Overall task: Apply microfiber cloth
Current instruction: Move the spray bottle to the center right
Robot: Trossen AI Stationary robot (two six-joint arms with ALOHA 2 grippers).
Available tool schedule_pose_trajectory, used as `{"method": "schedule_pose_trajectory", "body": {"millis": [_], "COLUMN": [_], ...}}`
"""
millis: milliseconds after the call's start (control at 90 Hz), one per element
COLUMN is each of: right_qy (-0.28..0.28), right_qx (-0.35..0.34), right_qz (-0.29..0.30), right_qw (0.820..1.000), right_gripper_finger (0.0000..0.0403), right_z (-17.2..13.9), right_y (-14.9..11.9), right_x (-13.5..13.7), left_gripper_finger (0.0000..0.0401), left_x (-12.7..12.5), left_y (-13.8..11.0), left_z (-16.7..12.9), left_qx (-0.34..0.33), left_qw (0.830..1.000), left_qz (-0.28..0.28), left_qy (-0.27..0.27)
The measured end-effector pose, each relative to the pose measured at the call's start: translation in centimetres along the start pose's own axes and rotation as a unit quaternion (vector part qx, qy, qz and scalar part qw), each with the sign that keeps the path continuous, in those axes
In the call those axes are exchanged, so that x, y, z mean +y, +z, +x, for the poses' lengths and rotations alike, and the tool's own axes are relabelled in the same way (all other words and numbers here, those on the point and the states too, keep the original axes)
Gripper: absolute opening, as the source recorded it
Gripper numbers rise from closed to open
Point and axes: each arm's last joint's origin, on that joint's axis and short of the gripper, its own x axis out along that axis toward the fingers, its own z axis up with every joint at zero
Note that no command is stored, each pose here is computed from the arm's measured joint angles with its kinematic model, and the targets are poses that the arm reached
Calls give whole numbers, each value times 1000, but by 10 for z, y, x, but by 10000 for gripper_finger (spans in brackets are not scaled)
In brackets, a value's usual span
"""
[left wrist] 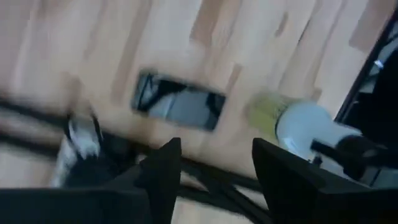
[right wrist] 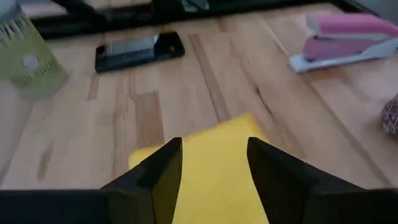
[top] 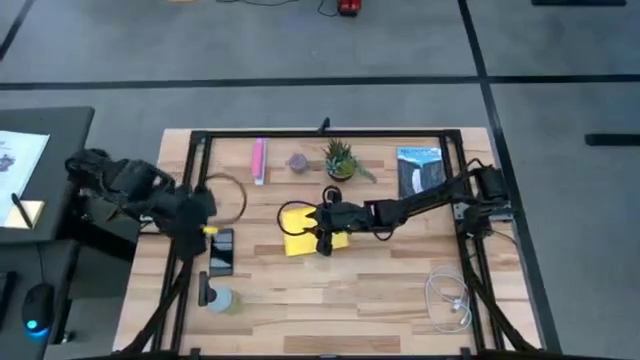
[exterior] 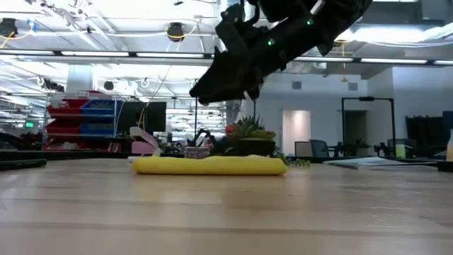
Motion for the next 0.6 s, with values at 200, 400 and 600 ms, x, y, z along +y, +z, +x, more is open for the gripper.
{"method": "schedule_pose_trajectory", "body": {"millis": [200, 400, 600], "right_qy": [7, 17, 22], "right_qx": [-3, -26, -51], "right_qz": [-19, -29, -42], "right_qw": [1000, 999, 998], "right_gripper_finger": [170, 170, 170], "right_z": [-1, -3, -3], "right_y": [0, 3, 8], "right_x": [5, 11, 14], "left_gripper_finger": [169, 169, 169], "left_x": [-34, -61, -98], "left_y": [-55, -100, -135], "left_z": [9, 26, 73], "left_qx": [26, -60, -109], "left_qw": [998, 989, 988], "left_qz": [-63, -135, -110], "left_qy": [9, 23, 13]}}
